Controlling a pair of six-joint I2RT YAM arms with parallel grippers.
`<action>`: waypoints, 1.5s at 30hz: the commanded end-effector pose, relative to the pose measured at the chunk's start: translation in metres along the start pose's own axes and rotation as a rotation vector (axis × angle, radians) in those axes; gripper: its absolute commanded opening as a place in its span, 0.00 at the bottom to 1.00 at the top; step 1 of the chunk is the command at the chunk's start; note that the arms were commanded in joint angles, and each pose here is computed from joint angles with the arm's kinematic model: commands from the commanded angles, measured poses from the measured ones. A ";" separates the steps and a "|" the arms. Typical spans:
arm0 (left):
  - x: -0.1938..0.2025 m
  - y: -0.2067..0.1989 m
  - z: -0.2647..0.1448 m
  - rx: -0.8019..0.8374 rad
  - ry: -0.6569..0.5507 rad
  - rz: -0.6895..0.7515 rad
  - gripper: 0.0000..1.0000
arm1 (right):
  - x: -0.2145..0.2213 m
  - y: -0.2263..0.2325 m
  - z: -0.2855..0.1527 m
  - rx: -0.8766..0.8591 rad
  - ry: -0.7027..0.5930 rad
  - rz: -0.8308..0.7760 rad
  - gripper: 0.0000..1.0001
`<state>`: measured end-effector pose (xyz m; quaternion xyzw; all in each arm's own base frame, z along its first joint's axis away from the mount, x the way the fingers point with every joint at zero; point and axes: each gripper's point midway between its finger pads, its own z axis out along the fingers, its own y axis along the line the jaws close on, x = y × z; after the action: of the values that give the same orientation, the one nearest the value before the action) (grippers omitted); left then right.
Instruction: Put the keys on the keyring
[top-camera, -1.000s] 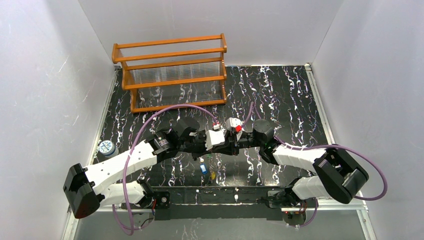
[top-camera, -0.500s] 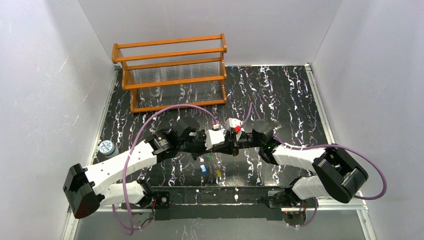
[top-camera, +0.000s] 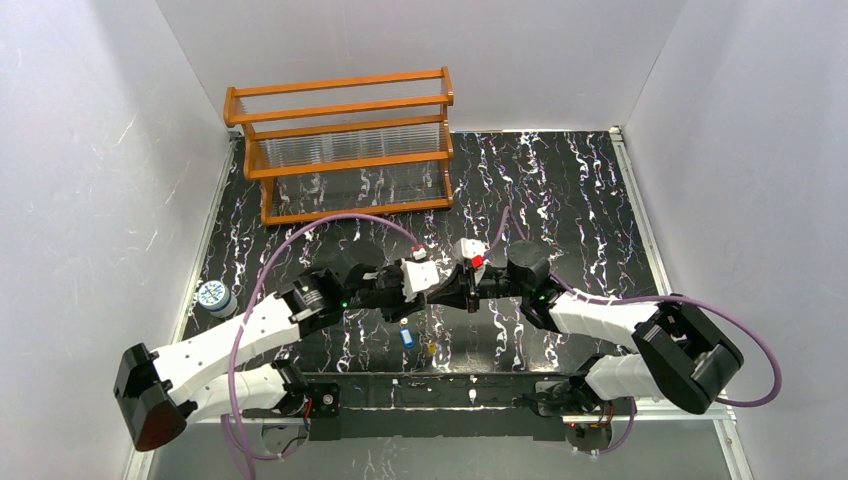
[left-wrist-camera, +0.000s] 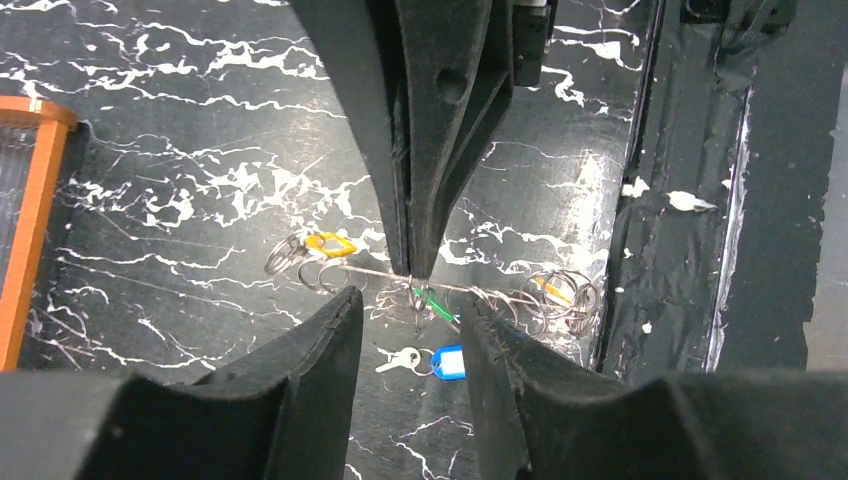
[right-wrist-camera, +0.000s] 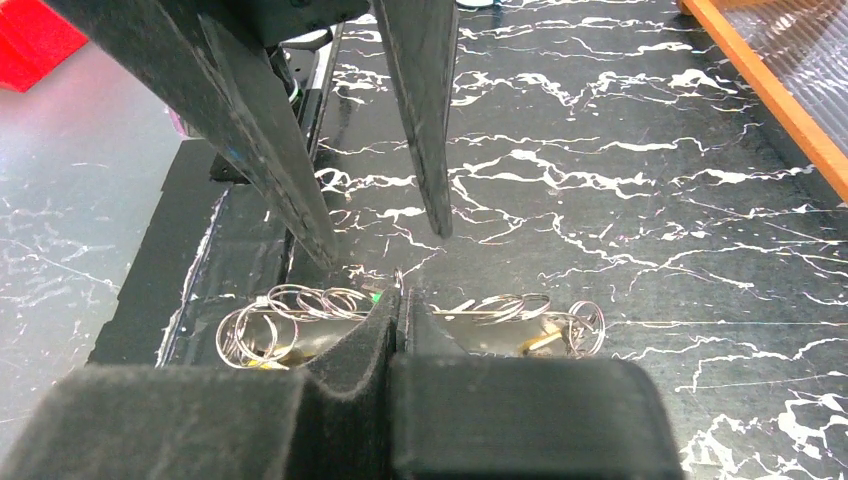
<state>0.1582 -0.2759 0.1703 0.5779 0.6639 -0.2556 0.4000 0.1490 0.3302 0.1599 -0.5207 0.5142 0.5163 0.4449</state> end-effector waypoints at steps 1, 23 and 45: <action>-0.013 0.002 -0.008 -0.055 -0.116 -0.009 0.40 | -0.017 0.000 -0.005 0.023 -0.049 -0.072 0.01; -0.044 -0.012 -0.024 0.154 -0.646 -0.188 0.32 | -0.043 0.011 -0.034 -0.044 -0.174 -0.013 0.01; -0.034 -0.015 0.005 0.199 -0.617 -0.237 0.20 | -0.048 0.015 -0.035 -0.058 -0.188 -0.005 0.01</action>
<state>0.1455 -0.2980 0.1904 0.4254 0.5585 -0.5260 0.4799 0.1419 0.2995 0.1922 -0.4737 0.4907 0.5786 0.4472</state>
